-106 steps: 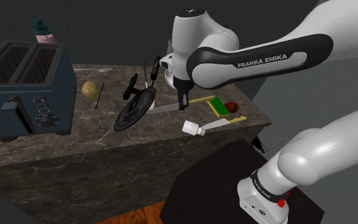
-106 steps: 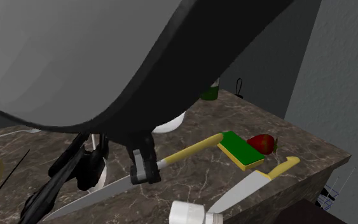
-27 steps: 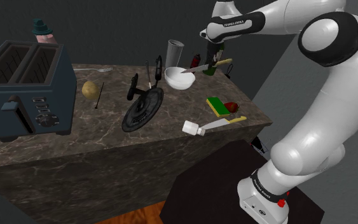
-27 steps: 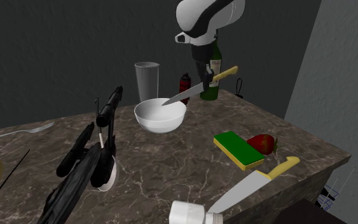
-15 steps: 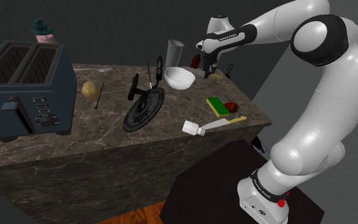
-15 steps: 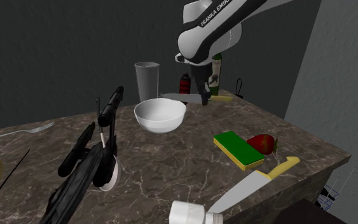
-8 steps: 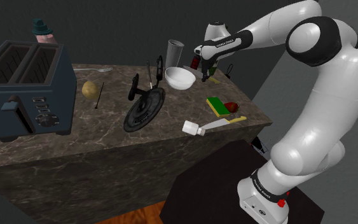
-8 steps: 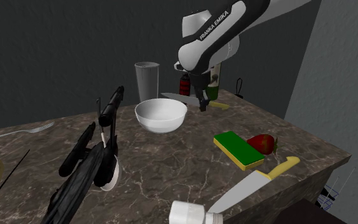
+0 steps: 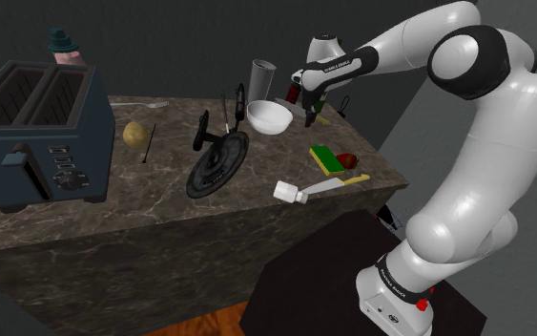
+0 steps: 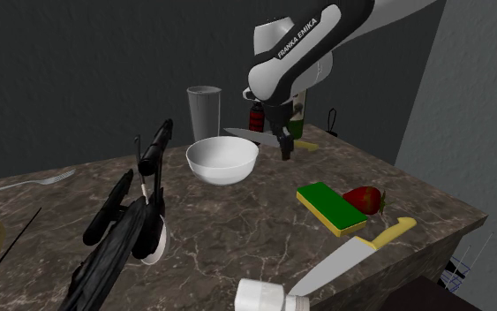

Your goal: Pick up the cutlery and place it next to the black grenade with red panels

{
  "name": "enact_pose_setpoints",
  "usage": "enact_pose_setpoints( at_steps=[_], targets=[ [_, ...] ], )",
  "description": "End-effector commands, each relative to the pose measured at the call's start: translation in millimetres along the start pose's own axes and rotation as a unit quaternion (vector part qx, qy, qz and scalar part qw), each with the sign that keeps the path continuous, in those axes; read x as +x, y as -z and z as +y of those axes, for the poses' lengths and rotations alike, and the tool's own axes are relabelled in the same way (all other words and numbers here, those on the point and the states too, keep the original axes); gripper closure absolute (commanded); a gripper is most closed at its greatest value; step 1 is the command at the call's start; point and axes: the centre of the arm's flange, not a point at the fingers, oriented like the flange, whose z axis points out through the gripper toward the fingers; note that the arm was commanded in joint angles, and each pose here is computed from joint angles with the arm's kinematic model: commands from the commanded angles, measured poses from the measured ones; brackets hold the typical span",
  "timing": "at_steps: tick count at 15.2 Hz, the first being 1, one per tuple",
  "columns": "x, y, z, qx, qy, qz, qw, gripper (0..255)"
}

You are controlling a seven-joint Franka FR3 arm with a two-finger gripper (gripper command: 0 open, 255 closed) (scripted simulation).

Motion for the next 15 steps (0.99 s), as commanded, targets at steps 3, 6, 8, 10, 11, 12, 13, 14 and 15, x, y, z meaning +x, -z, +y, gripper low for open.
enact_pose_setpoints(
  at_steps=[3, 6, 8, 10, 11, 12, 13, 14, 15],
  targets=[
    [-1, -2, 0, 0.002, 0.000, -0.001, 1.0000, 0],
    [0, 26, -2, 0.002, 0.000, -0.001, 1.0000, 0],
    [1, 50, -2, 0.002, 0.000, -0.001, 1.0000, 0],
    [1, 50, -2, 0.002, 0.000, -0.001, 1.0000, 0],
    [1, 50, -2, 0.002, 0.000, -0.001, 1.0000, 0],
    [1, 50, -2, 0.002, 0.000, -0.001, 1.0000, 0],
    [1, 50, -2, 0.002, 0.000, -0.001, 1.0000, 0],
    [1, 50, -2, 0.002, 0.000, -0.001, 1.0000, 0],
    [1, 50, -2, 0.002, 0.000, -0.001, 1.0000, 0]
  ],
)
